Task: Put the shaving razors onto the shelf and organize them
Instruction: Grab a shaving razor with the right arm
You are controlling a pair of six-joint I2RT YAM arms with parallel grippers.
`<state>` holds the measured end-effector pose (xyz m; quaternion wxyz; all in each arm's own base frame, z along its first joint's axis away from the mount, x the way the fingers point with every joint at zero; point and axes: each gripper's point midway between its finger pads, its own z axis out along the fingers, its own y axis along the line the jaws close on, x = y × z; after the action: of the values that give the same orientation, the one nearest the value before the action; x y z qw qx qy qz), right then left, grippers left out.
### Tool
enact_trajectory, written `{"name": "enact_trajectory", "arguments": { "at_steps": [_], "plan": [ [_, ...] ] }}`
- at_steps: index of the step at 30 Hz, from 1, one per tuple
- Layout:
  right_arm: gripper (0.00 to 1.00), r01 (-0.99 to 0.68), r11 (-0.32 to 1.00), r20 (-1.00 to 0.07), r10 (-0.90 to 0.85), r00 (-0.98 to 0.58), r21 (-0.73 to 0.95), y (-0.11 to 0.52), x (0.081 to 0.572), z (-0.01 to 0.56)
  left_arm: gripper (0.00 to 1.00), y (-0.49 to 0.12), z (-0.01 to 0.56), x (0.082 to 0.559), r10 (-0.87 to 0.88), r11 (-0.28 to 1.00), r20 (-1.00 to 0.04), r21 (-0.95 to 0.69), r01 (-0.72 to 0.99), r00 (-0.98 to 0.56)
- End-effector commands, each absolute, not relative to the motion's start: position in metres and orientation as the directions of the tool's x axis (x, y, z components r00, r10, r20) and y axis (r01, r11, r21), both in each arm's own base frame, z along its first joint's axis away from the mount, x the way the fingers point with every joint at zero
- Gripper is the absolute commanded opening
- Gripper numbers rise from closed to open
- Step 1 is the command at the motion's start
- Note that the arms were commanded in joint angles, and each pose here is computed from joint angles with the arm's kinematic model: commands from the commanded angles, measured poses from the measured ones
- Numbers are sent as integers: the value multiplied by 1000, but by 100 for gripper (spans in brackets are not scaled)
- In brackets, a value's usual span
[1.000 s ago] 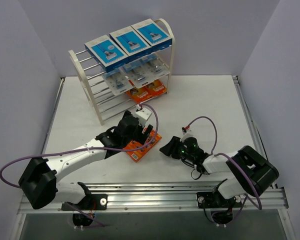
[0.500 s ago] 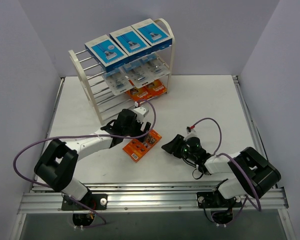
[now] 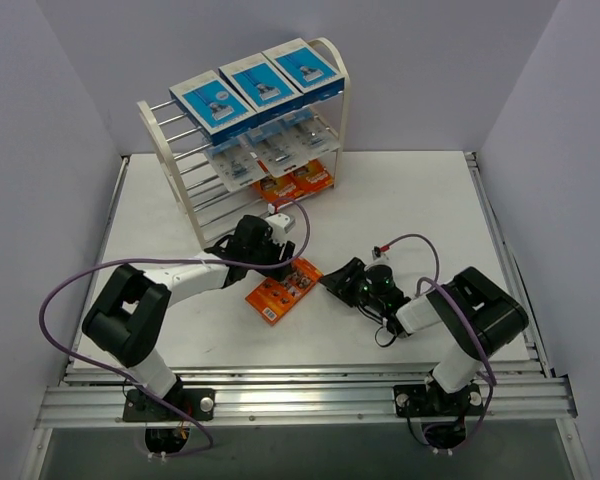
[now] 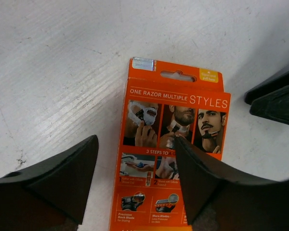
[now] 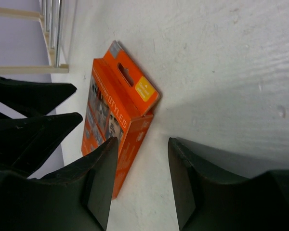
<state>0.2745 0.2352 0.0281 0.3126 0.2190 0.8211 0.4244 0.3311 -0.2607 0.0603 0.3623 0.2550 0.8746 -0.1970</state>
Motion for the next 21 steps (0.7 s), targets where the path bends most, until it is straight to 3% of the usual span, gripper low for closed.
{"name": "enact_trajectory", "arguments": {
  "at_steps": [1,5,21],
  "plan": [
    [43,104,478,-302,694,-653,872,240,299,42,67,-275,84,344,273,768,-778,-178,615,-566],
    [45,140,448,-262,717,-646,883,245,306,33,56,-277,85,343,274,761,-777,-185,622,-566],
    [44,179,380,-193,755,-626,907,252,316,14,42,-275,72,342,313,768,-727,-185,613,-612]
  ]
}}
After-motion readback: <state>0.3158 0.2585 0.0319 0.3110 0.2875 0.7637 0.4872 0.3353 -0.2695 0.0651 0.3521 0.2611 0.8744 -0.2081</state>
